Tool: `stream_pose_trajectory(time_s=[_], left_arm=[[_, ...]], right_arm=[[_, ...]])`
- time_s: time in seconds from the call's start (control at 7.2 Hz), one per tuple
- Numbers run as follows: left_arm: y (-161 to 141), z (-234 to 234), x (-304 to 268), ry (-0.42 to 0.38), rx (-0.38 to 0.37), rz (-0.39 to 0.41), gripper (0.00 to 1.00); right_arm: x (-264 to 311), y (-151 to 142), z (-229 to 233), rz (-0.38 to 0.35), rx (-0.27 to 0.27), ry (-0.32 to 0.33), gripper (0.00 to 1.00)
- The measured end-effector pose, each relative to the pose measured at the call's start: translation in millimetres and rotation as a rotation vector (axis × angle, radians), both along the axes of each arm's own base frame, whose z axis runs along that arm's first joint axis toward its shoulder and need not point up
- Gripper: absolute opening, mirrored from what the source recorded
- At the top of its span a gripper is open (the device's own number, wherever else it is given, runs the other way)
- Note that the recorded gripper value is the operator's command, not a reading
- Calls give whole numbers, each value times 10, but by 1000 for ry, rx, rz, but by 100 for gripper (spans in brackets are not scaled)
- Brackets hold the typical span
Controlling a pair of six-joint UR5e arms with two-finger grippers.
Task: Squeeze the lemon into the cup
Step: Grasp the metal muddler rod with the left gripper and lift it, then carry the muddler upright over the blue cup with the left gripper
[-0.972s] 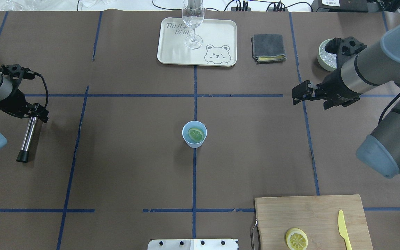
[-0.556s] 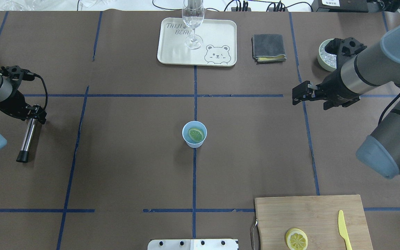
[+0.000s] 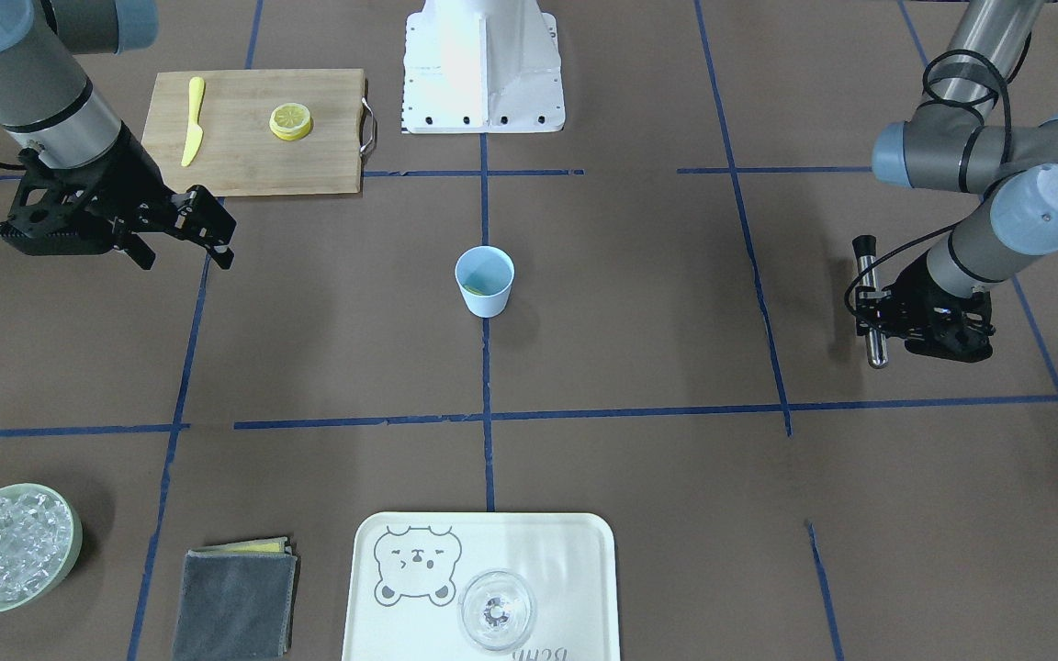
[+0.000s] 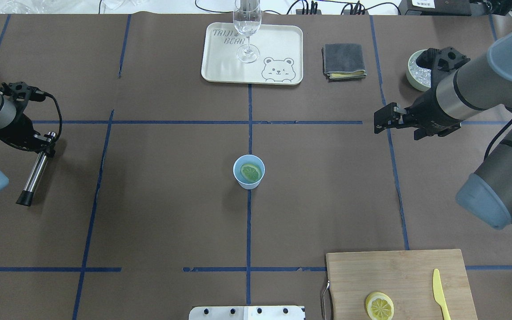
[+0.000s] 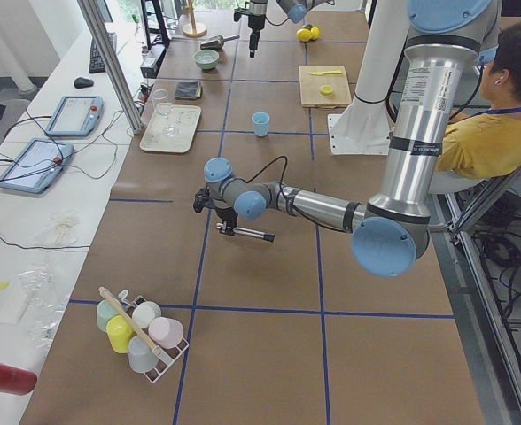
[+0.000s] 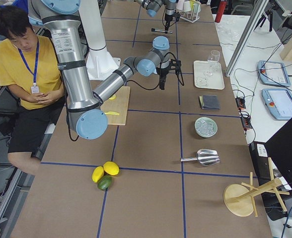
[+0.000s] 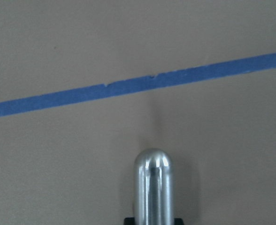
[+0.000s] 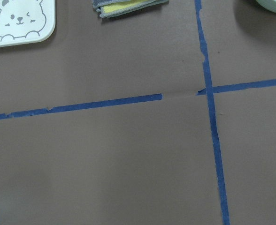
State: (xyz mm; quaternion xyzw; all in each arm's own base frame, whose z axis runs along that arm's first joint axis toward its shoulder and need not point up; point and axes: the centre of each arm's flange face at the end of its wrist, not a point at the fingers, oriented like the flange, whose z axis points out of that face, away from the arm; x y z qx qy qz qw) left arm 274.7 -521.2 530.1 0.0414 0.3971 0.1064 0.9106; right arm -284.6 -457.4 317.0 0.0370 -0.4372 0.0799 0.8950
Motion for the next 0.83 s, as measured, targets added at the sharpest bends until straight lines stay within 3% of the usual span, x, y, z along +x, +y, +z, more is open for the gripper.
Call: stream_pose_trajectory(time_s=[0.42, 0.83], left_arm=[[193, -1091, -191, 117, 168, -24, 0], [341, -2513, -178, 208, 461, -105, 0]], right_arm=[[78, 63, 22, 6, 5, 3, 100], [177, 163, 157, 4, -4, 19, 100]])
